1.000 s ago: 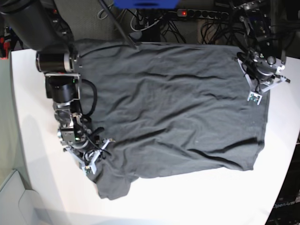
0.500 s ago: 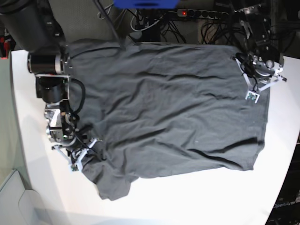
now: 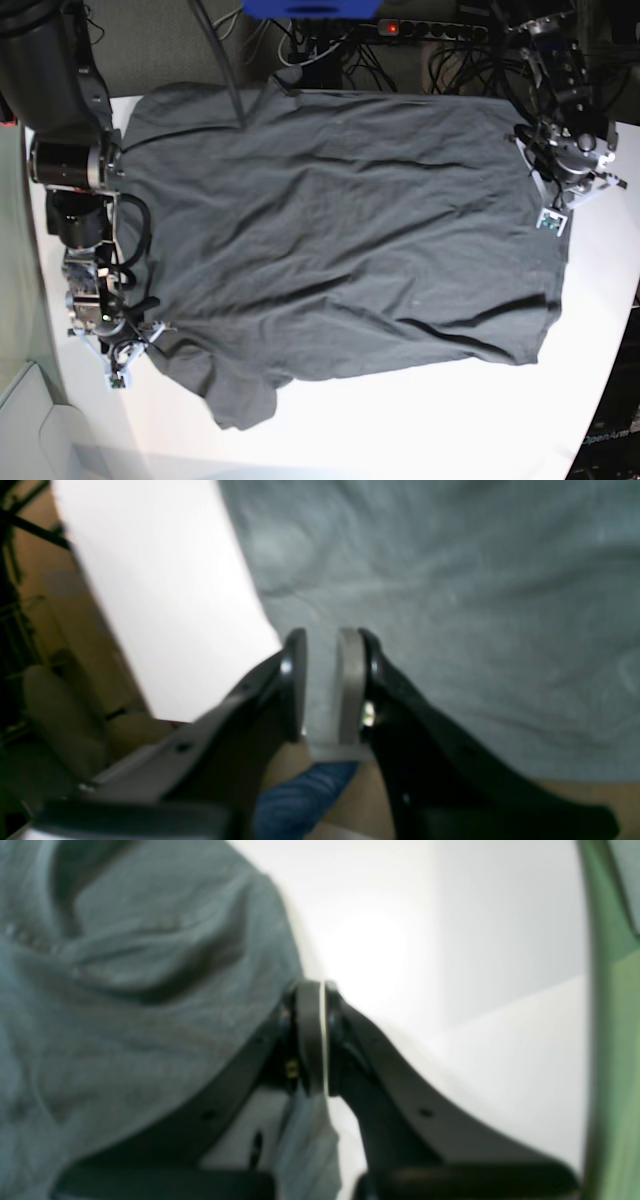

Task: Layout the t-shirt on the table in an organized manner, then fold the t-shirt properly
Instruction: 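Move both grippers to the shirt's hem side and grasp the edges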

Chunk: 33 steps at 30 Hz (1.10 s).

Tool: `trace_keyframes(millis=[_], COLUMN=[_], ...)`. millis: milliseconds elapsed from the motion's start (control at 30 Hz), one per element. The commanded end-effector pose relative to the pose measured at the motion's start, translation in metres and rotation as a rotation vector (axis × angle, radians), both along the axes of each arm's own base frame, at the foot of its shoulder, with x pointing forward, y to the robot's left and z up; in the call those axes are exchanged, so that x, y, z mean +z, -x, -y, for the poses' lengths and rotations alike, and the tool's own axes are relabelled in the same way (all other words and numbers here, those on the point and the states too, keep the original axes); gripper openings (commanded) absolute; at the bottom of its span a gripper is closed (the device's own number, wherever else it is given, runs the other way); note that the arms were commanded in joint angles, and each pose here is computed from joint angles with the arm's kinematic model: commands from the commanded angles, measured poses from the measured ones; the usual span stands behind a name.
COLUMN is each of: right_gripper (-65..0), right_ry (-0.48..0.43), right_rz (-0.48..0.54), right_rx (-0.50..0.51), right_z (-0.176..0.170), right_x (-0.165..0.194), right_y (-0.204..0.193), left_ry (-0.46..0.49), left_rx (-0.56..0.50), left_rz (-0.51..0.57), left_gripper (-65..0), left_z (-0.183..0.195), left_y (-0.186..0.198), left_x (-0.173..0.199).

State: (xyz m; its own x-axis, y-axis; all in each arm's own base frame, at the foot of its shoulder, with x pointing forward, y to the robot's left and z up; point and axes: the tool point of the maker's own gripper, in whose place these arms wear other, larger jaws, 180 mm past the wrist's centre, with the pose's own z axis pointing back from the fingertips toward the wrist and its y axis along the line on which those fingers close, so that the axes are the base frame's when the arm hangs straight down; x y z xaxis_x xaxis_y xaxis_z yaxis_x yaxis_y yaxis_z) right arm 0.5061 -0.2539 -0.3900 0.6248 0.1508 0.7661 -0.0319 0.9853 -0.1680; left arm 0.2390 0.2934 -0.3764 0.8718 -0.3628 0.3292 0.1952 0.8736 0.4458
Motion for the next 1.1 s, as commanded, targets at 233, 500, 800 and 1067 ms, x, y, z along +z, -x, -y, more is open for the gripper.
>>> trace_keyframes(millis=[233,500,800,1067], right_gripper=[-65.0,-65.0,-65.0,-65.0], right_ry=[0.008,0.049,0.083,0.054], right_rz=[0.058,-0.004,-0.117,-0.225], right_rx=[0.214,0.283,0.28,0.272], right_z=[-0.069,-0.108,-0.098,-0.095], right_x=[0.045,0.043,0.007,-0.031], right_y=[0.014,0.082,0.149,0.159], left_ry=[0.022,0.17,0.27,0.313], left_rx=[0.006,0.023,-0.012,-0.005], left_rz=[0.133,0.062,0.056,0.04], left_gripper=[-54.2,-54.2,-54.2,-54.2], left_z=[0.001,0.013,0.035,0.033], left_y=[-0.06,-0.111,-0.117,-0.112], left_x=[0.03,-0.004,-0.037,-0.062])
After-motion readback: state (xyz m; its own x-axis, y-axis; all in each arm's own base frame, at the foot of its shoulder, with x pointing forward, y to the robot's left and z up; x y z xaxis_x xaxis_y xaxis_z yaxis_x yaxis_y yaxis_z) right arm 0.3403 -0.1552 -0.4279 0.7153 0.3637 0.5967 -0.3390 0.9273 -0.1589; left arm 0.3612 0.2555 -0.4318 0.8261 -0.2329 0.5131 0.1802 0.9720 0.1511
